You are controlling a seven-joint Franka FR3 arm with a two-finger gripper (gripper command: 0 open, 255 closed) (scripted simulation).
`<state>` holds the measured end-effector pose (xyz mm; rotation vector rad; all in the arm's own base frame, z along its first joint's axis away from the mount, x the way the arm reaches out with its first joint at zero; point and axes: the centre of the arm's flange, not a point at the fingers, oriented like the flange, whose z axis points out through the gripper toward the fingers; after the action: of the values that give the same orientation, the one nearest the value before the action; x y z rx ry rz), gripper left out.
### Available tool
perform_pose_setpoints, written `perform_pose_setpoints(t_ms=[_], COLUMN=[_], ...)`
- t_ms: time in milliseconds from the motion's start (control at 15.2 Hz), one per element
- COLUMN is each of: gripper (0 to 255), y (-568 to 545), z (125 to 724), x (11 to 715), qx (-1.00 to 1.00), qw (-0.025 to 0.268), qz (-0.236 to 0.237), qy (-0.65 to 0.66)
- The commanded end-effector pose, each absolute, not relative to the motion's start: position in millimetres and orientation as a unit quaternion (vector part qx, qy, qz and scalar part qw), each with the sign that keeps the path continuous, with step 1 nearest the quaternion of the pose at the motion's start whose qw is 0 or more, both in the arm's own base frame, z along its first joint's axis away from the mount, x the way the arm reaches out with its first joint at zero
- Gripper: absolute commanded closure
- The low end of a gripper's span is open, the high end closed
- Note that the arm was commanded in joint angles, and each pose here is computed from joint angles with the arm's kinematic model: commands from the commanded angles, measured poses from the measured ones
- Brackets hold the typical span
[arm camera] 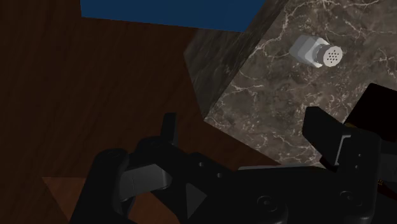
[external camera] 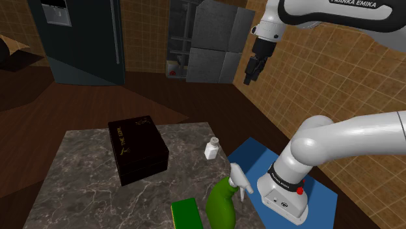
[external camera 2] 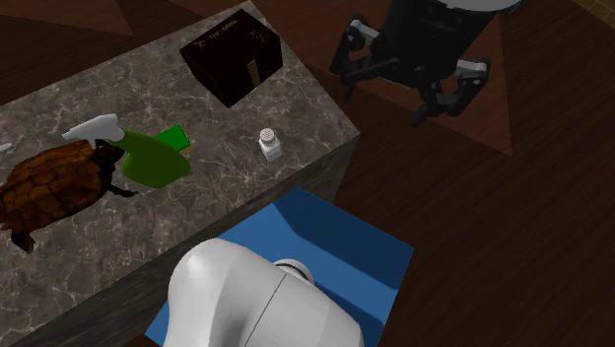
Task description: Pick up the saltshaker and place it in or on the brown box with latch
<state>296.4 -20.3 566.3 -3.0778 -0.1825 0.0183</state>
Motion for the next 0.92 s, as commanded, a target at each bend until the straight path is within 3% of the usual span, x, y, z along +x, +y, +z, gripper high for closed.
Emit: perform_pose_setpoints(t_ms=[0, 858], gripper=[0, 0], y=[-20.3, 105.8], z=[566.3, 455.1], x=[296.4, 287.3], qx=[-0.998, -0.998], qw=[0.029, 0.043], qz=[0.006, 0.027], qy=[-0.059, -0.045])
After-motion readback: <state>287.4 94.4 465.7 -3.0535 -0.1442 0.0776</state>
